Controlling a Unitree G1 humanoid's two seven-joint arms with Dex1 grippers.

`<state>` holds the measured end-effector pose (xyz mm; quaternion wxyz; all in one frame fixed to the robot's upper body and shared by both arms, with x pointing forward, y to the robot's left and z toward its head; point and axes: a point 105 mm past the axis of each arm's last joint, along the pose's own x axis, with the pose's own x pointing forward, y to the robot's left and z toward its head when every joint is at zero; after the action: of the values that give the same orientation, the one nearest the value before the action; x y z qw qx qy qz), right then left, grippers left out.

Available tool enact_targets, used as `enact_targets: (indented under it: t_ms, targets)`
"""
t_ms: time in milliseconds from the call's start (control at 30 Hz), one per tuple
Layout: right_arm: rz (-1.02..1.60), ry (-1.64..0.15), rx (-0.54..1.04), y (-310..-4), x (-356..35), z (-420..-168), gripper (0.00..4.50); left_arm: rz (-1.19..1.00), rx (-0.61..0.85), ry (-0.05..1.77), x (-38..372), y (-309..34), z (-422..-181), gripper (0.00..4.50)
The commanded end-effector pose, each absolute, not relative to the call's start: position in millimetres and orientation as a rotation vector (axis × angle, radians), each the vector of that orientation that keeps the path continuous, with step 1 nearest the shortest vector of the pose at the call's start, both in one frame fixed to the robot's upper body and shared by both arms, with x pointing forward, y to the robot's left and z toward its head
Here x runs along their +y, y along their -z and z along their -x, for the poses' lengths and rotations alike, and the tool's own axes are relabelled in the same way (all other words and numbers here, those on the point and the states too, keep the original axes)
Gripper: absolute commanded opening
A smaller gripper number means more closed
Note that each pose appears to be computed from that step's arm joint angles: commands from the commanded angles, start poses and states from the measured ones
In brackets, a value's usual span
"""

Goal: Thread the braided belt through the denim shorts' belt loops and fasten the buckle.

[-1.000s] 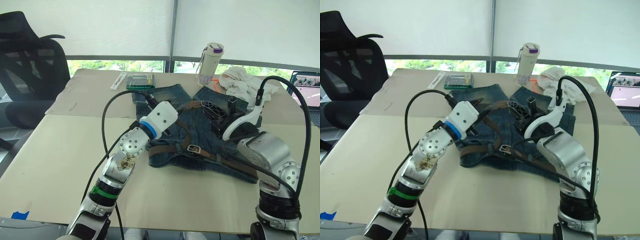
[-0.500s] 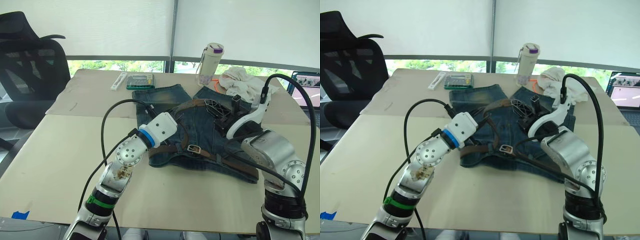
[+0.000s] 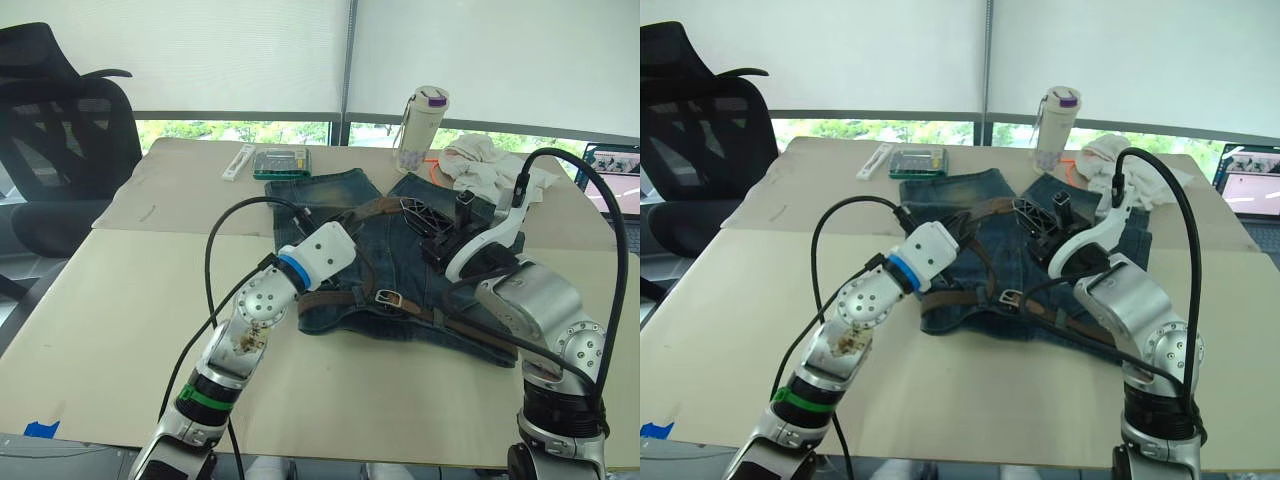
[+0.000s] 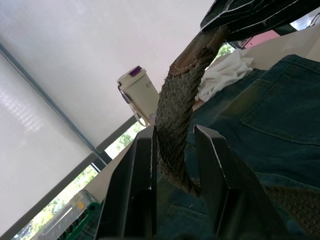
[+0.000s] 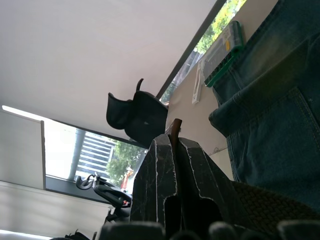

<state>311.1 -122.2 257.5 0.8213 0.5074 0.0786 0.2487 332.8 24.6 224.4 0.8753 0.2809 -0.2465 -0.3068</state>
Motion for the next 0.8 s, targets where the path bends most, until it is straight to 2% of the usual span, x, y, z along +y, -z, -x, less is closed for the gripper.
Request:
enact_targets:
  t_ms: [33,67,267,333,433,567,667,800]
  targets:
    - [-1.062,-0.610,0.121,-272,-117,-299,0.00,-0.577,-0.567,0.630,25,-237,-331,0.41]
    - [-1.061,-0.610,0.121,-272,-116,-299,0.00,-0.578,-0.566,0.630,25,-236,-331,0.06]
    - [-0.973,-0.618,0.115,-271,-119,-298,0.00,-0.586,-0.549,0.612,30,-233,-334,0.01]
    - [-0.917,-0.642,0.087,-272,-122,-295,0.74,-0.582,-0.523,0.591,35,-229,-336,0.00]
    - [-0.690,-0.541,0.053,-260,-141,-301,1.77,-0.590,-0.465,0.577,47,-217,-338,0.00]
    - [-0.051,-0.464,0.163,-204,-157,-302,3.08,-0.582,-0.376,0.598,61,-195,-337,0.00]
    - [0.381,-0.507,0.257,-156,-165,-297,3.08,-0.600,-0.300,0.590,77,-176,-339,0.00]
    - [0.552,-0.586,0.286,-129,-163,-292,3.08,-0.566,-0.250,0.591,87,-164,-340,0.00]
